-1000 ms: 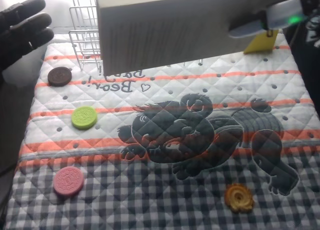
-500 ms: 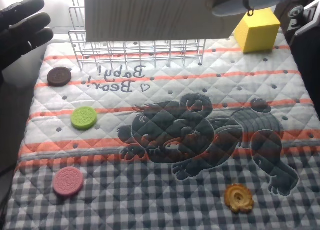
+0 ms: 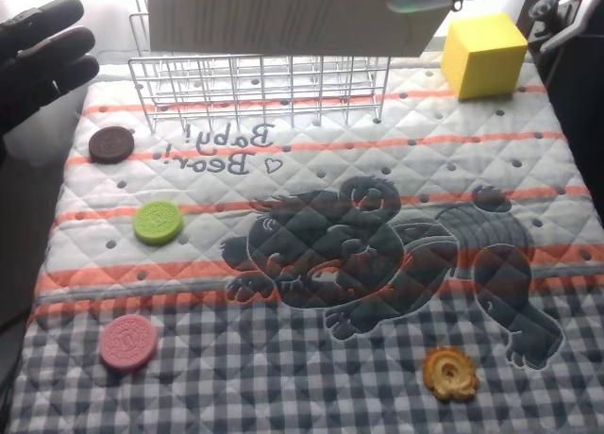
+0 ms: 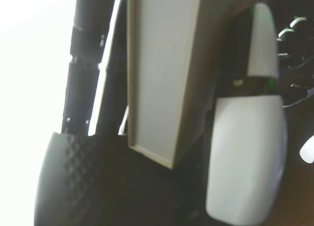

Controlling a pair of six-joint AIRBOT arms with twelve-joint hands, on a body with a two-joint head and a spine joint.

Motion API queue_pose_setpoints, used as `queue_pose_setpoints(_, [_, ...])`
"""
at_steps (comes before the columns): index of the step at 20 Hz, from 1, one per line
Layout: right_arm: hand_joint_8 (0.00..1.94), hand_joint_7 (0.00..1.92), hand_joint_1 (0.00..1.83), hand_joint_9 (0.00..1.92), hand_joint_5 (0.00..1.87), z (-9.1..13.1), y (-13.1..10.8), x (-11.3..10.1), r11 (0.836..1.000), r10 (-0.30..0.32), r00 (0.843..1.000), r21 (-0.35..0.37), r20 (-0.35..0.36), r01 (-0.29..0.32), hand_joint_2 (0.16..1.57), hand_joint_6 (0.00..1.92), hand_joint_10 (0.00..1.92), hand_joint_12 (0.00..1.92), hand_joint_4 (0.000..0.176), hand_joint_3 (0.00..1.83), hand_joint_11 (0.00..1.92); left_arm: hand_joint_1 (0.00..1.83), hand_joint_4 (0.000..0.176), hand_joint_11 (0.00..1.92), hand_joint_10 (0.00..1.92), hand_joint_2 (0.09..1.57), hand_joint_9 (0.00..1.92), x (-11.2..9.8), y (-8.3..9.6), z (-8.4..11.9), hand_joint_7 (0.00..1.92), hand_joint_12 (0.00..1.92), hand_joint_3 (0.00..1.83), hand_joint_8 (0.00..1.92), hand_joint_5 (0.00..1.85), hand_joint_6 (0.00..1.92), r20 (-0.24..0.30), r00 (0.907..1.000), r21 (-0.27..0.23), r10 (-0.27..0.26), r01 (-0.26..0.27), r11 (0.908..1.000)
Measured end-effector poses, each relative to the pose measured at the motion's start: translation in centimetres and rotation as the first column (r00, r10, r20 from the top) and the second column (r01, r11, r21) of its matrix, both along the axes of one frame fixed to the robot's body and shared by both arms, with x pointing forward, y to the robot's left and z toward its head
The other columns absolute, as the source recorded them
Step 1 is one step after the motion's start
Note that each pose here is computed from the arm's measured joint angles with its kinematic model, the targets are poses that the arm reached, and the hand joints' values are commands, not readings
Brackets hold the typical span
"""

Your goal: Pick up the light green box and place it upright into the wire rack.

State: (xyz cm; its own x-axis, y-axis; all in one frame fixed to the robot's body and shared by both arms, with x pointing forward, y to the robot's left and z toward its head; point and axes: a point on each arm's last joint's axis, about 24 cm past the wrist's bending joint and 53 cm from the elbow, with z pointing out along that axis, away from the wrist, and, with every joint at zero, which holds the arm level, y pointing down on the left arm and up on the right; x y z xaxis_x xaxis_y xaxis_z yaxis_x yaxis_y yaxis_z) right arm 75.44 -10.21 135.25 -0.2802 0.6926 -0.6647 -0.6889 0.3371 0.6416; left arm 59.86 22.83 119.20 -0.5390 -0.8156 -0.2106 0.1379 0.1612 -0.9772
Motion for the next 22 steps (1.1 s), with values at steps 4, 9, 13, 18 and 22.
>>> queue_pose_setpoints(4, [0.57,1.31,1.29,1.60,1.03,0.1,0.2,0.9,1.000,-0.016,1.000,0.003,-0.012,0.016,1.04,0.76,0.00,0.71,0.000,0.00,1.35,0.56,0.176,0.00,0.00,0.95,0.20,0.1,0.0,-0.3,0.21,0.41,0.00,0.00,0.30,0.00,-0.006,1.0000,0.004,0.000,0.000,1.0000])
queue_pose_setpoints(9, [0.56,1.31,1.29,1.60,1.01,0.0,0.2,2.0,0.999,-0.038,0.999,0.003,-0.028,0.038,1.04,0.80,0.01,0.60,0.000,0.00,1.41,0.54,0.176,0.00,0.01,0.95,0.24,0.2,-0.5,-0.6,0.23,0.43,0.00,0.01,0.31,0.01,-0.011,0.9999,0.005,-0.010,0.010,0.9999])
queue_pose_setpoints(13, [0.55,1.32,1.29,1.60,1.04,-0.1,0.8,1.2,1.000,-0.022,0.999,-0.012,-0.026,0.022,1.04,0.75,0.01,0.60,0.000,0.00,1.40,0.55,0.176,0.00,0.00,0.95,0.22,0.2,-0.5,-0.5,0.20,0.43,0.00,0.00,0.30,0.00,-0.010,0.9999,0.004,-0.011,0.012,0.9999])
queue_pose_setpoints(18, [0.67,1.23,1.28,1.60,0.91,2.1,1.9,-1.1,0.999,0.023,0.999,-0.048,0.049,-0.020,1.08,1.00,0.00,0.69,0.000,0.00,1.38,0.57,0.176,0.00,0.00,0.95,0.21,0.2,-0.5,-0.6,0.21,0.37,0.00,0.00,0.31,0.00,-0.011,0.9999,0.004,-0.010,0.010,0.9999])
queue_pose_setpoints(22, [0.57,1.30,1.29,1.59,0.97,3.3,1.8,-1.4,0.999,0.026,0.996,-0.047,0.085,-0.022,1.05,0.86,0.00,0.77,0.000,0.00,1.32,0.52,0.176,0.00,0.00,0.95,0.24,0.3,-0.5,-0.8,0.23,0.40,0.00,0.00,0.28,0.00,-0.018,0.9998,0.006,-0.009,0.009,0.9999])
